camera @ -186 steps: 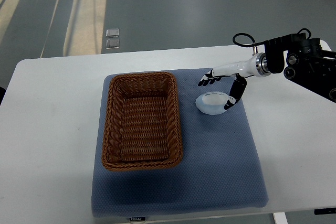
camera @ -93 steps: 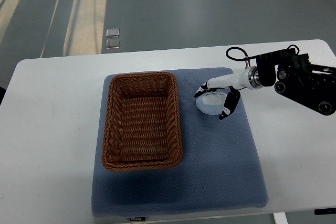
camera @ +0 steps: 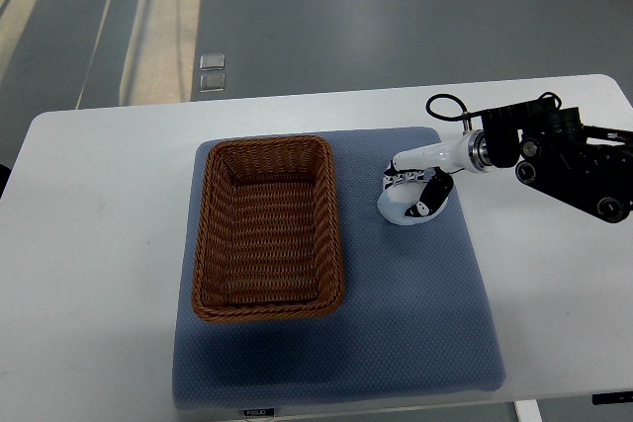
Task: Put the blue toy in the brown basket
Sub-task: 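Lower the right hand and close its fingers around the toy, then lift the held toy and carry it over the wicker basket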
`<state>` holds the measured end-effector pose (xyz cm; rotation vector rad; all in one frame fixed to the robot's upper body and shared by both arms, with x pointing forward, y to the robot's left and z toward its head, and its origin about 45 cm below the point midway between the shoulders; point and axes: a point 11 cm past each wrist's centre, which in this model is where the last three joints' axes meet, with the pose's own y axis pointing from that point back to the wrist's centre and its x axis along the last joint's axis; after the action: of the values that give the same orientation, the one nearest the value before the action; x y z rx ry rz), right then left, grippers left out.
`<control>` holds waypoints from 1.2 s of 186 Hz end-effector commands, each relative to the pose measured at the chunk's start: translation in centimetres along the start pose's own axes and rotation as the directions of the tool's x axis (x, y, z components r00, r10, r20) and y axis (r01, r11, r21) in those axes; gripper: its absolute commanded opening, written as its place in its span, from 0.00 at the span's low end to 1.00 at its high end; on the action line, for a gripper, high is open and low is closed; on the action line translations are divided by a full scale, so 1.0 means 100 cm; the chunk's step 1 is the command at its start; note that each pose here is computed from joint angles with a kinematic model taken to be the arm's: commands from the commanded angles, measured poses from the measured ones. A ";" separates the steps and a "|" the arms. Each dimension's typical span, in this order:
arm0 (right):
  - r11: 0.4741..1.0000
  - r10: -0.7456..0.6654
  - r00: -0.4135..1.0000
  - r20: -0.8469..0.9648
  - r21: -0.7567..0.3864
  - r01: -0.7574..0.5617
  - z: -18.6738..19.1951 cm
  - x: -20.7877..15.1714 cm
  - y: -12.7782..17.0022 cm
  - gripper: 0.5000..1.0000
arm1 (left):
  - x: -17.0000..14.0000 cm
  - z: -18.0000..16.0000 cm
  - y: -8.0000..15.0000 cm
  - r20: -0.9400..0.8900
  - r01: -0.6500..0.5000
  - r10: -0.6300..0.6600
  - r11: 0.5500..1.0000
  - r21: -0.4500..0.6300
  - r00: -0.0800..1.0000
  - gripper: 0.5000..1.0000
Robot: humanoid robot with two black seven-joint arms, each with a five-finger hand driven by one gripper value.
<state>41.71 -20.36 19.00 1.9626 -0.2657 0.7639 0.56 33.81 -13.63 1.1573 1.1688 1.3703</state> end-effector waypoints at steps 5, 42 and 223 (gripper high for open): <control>1.000 0.004 1.000 -0.001 0.004 -0.004 -0.001 0.003 0.001 0.00 | 0.000 0.000 0.000 0.000 0.000 0.000 1.000 0.000 1.000 1.00; 0.998 0.064 0.998 -0.020 -0.001 -0.064 -0.003 0.035 0.017 0.00 | 0.000 0.000 0.000 0.000 0.000 0.000 1.000 0.000 1.000 1.00; 0.923 0.159 0.987 0.010 0.354 -0.152 -0.167 0.062 -0.034 0.00 | 0.000 0.000 0.000 0.000 0.000 0.000 1.000 0.000 1.000 1.00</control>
<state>42.99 -5.13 28.20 2.2404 -0.3186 1.0351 0.55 33.80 -13.63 1.1569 1.1689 1.3701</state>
